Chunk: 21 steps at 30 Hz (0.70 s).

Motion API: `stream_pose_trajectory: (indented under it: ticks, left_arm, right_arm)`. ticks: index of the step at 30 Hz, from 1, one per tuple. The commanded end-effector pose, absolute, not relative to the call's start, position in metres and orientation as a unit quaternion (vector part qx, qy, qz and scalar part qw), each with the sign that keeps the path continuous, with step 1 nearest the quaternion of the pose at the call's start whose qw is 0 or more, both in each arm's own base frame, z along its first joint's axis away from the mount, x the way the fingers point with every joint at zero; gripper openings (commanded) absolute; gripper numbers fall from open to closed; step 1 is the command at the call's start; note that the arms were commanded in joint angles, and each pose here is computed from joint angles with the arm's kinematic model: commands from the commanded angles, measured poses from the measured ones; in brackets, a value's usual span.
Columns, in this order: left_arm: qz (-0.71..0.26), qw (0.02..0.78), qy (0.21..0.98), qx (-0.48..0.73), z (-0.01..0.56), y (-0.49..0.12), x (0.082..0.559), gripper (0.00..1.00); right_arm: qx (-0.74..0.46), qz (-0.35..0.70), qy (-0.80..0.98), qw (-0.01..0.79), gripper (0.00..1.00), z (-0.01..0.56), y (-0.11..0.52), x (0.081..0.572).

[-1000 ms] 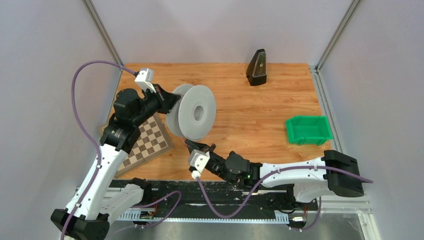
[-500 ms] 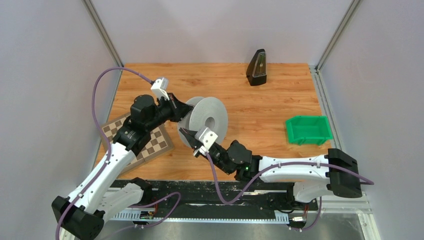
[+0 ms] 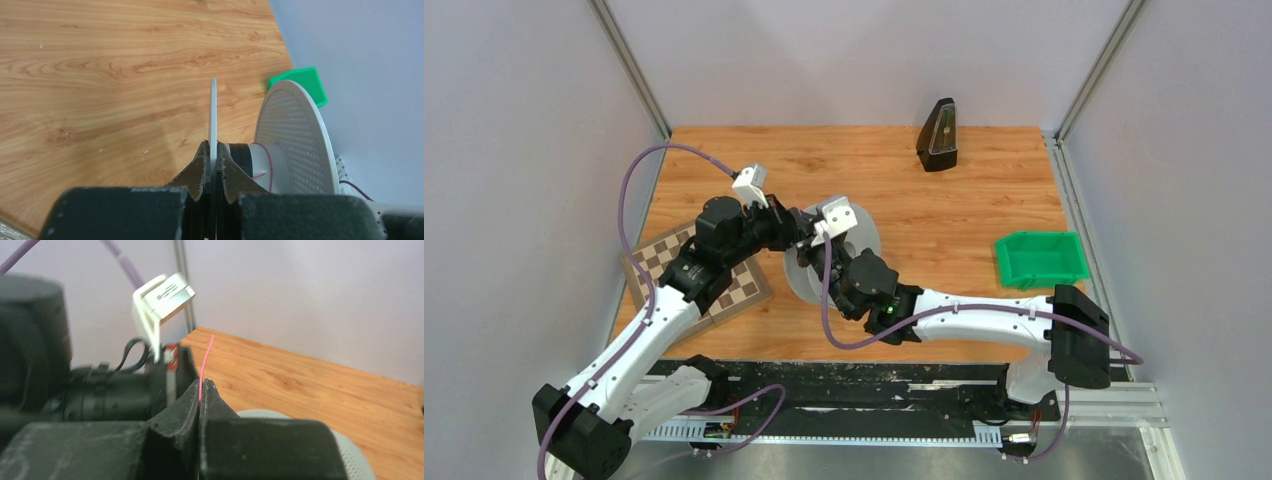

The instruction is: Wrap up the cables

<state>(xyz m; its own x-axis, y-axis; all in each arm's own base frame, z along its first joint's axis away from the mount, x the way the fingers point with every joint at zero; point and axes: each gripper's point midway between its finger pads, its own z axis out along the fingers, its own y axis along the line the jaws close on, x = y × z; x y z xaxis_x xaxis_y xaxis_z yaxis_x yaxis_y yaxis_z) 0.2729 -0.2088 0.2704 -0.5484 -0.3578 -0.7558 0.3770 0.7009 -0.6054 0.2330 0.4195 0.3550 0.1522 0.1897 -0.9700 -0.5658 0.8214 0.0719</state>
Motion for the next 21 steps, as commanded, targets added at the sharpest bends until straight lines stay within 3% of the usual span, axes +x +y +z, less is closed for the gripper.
stream_pose_trajectory:
  ticks: [1,14,21]
  left_arm:
    - [-0.407,0.522,0.749,0.024,0.301,-0.213,0.273,0.0]
    - [-0.384,0.542,0.74,0.105,0.283,-0.219,0.255,0.0]
    - [-0.375,0.627,0.653,0.198,0.308,-0.226,0.239,0.0]
  right_arm:
    - [-0.054,0.232,0.644,0.727,0.0,0.363,0.401,0.26]
    - [0.058,0.231,0.718,0.654,0.0,0.33,0.348,0.316]
    - [0.136,0.297,0.771,0.547,0.0,0.28,0.33,0.314]
